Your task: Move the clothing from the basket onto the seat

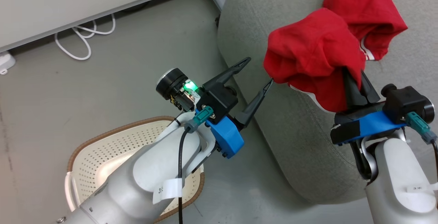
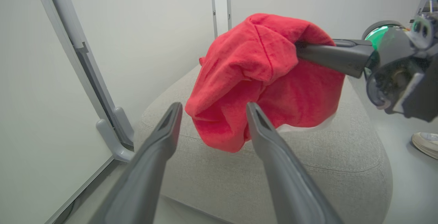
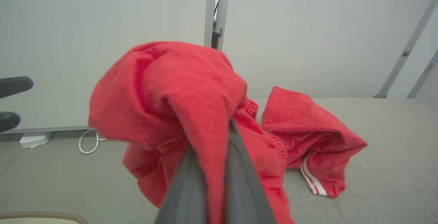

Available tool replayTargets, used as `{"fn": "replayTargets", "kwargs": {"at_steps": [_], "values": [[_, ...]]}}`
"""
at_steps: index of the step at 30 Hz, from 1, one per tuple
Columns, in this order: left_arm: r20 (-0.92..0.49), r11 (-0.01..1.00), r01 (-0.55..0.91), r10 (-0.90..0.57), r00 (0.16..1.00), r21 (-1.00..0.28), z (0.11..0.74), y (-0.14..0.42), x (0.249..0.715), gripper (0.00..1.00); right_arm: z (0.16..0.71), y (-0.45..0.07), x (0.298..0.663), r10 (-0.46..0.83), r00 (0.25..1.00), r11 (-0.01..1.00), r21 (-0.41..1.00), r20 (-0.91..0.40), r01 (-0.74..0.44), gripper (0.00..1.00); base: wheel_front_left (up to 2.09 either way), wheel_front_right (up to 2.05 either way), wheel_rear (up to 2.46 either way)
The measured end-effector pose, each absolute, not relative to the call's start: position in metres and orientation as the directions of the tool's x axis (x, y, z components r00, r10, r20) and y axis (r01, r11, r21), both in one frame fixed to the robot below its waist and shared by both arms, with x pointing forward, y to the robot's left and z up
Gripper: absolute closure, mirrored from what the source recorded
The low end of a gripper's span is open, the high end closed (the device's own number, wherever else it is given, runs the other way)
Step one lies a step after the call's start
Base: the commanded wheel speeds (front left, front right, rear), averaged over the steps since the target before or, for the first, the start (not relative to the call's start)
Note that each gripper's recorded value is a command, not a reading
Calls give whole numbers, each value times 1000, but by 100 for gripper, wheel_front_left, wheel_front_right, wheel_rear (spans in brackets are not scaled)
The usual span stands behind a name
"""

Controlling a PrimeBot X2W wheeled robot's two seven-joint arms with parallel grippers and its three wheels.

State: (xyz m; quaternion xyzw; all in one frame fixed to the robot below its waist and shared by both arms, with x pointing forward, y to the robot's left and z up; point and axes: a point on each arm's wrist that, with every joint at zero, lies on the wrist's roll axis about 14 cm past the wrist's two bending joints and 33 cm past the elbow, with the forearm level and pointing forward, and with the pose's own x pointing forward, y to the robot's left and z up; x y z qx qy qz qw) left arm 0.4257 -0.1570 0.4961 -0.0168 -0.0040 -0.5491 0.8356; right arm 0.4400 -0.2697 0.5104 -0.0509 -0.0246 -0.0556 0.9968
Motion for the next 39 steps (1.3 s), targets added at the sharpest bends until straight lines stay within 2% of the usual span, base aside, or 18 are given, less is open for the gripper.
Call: {"fn": "replayTargets", "kwargs": {"at_steps": [8,18,30,39], "values": [[25,326,944,-945,327,-41,489,-177,410,0,500,-295,415,-196,980,975,-105,24,197,100,0,0,0],[26,310,949,-950,312,-49,487,-180,406,0,499,-299,410,-216,976,971,-100,27,218,100,0,0,0],[41,326,944,-944,329,-52,472,-175,433,0,587,-319,482,-164,948,949,-218,272,226,100,0,0,0],[22,350,935,-936,351,-62,434,-163,470,0,649,-384,529,-240,861,872,-291,448,394,100,0,0,0]]}}
